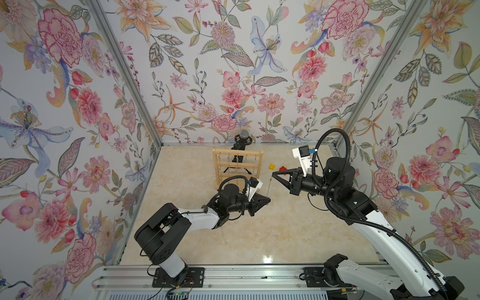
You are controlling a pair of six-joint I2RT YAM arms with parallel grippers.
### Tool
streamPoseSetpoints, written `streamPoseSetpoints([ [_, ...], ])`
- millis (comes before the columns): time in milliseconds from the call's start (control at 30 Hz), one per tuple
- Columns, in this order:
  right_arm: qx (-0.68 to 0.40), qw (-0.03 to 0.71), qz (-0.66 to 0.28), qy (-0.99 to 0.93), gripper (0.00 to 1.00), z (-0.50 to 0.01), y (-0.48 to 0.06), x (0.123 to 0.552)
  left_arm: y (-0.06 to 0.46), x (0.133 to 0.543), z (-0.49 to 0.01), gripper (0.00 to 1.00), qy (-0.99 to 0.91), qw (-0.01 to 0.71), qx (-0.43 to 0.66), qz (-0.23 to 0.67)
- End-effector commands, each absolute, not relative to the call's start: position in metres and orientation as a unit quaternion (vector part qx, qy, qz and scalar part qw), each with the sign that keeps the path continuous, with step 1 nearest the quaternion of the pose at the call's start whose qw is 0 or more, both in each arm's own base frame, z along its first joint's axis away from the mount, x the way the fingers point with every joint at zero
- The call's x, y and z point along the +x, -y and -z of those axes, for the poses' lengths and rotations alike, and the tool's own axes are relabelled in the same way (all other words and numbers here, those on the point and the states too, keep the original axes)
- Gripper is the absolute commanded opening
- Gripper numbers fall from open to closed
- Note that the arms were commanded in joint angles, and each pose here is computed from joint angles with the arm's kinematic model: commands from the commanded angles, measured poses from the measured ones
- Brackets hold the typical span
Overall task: Take the necklace off the jewelry display stand
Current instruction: Place the necklace at the center of the board.
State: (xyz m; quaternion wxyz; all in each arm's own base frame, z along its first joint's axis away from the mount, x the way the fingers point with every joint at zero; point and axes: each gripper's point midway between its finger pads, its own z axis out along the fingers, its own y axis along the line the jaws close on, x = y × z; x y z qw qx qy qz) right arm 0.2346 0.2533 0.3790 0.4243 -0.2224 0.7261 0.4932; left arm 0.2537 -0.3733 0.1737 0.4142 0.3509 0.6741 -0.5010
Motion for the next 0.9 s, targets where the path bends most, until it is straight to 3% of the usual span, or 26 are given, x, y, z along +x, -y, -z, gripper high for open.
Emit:
streamPoseSetpoints([
  [0, -0.232, 0.440, -0.496, -0.712, 0.00, -0.396, -0.249, 0.228, 0.379, 0.246, -0.177, 0.06, -0.661, 0.413, 0.362, 0.511],
  [200, -0.231, 0.442, -0.494, -0.712, 0.00, -0.396, -0.247, 0.229, 0.378, 0.245, -0.177, 0.01, -0.670, 0.413, 0.356, 0.504],
  [867, -0.229, 0.437, -0.487, -0.721, 0.00, -0.387, -0.252, 0.234, 0.348, 0.221, -0.204, 0.01, -0.692, 0.428, 0.305, 0.495],
])
